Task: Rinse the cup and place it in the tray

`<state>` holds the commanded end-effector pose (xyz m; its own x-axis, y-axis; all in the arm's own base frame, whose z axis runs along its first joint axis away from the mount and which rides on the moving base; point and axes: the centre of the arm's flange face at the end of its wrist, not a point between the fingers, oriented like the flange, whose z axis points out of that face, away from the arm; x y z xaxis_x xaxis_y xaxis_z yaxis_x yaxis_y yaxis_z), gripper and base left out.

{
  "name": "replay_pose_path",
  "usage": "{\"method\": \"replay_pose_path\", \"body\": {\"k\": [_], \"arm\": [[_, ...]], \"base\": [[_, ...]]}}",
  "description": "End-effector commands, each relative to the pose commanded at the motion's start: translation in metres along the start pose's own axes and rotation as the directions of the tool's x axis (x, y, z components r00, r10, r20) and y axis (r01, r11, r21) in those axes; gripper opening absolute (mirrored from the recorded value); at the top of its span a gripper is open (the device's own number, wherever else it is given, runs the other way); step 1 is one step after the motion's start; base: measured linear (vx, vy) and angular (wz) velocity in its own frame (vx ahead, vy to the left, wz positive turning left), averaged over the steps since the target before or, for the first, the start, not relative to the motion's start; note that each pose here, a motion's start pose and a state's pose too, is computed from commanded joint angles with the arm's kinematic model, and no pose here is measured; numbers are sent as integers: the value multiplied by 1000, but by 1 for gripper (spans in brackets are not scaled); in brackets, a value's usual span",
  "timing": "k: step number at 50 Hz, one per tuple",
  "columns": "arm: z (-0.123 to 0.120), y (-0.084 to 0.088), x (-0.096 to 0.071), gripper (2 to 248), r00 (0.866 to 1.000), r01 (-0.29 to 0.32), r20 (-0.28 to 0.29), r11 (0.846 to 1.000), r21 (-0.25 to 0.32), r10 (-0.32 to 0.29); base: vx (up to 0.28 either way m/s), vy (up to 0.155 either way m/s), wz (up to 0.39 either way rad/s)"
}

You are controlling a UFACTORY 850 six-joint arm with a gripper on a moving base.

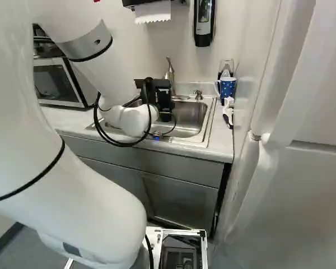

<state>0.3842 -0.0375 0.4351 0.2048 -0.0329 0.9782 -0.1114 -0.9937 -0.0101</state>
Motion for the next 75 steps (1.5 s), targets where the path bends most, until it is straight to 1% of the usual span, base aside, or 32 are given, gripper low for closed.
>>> {"method": "replay_pose_path", "body": {"k": [8, 22, 44, 63, 75], "arm": [[0, -7, 0, 122, 1000, 4, 0, 1000, 19, -4], [-2, -25, 0, 122, 1000, 14, -1, 998, 64, -13], [-11, -54, 17, 122, 998, 28, -51, 990, 139, -22], [-16, -56, 34, 122, 996, 29, -83, 989, 144, -17], [-13, -66, 47, 122, 995, 33, -101, 986, 166, -16]], "base": [[0, 0, 0], [0, 0, 0], [0, 0, 0], [0, 0, 0], [0, 0, 0]]}}
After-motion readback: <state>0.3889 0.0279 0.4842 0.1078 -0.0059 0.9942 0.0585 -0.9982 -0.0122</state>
